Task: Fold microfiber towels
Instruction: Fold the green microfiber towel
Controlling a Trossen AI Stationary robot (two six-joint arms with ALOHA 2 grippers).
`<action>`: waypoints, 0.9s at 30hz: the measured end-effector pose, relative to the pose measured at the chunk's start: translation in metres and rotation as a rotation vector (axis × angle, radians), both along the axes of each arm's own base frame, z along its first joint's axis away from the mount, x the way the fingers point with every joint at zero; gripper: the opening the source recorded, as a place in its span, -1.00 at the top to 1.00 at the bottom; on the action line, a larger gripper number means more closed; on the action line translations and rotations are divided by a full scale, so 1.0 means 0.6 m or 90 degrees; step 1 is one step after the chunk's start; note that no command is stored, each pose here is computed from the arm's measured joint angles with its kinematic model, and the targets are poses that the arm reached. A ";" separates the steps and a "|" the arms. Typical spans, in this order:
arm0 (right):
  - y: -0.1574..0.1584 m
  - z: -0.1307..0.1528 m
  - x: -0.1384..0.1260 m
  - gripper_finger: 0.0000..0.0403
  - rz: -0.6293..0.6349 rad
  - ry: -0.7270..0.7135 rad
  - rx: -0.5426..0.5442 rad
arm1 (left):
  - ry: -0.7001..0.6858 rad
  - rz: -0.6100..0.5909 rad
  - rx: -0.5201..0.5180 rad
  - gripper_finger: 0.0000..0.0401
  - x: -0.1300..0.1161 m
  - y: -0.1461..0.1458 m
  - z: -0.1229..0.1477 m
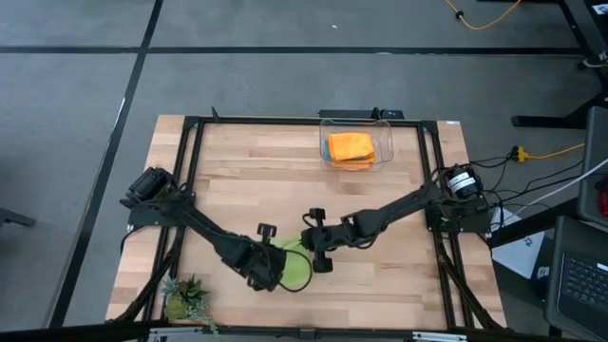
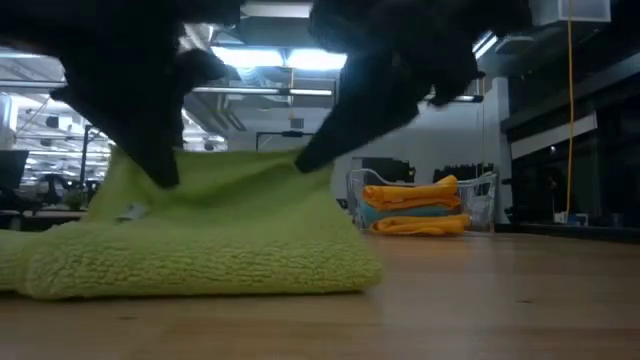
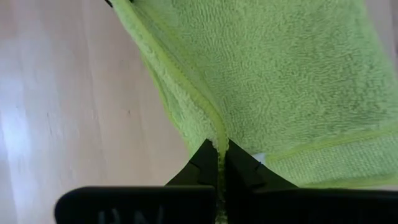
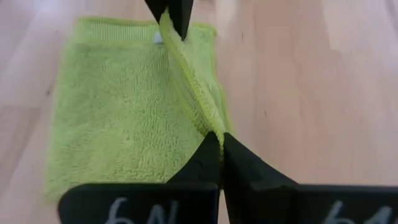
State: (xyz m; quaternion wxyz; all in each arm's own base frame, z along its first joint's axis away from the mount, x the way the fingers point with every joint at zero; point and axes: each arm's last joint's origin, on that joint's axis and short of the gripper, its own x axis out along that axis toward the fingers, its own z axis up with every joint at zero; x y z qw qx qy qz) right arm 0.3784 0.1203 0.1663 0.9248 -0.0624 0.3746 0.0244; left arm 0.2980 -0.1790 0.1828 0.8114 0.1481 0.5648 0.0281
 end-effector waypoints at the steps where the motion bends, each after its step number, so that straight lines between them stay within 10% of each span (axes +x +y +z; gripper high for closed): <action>1: -0.005 -0.009 0.000 0.99 -0.001 -0.003 0.006 | 0.004 -0.001 -0.006 1.00 0.002 0.004 -0.003; 13: -0.035 -0.036 0.010 0.93 0.026 -0.028 -0.001 | 0.018 0.008 -0.038 0.99 0.005 0.015 -0.014; 27: -0.063 -0.032 0.019 0.20 0.012 -0.041 0.019 | 0.078 0.073 -0.015 0.41 -0.012 0.023 -0.010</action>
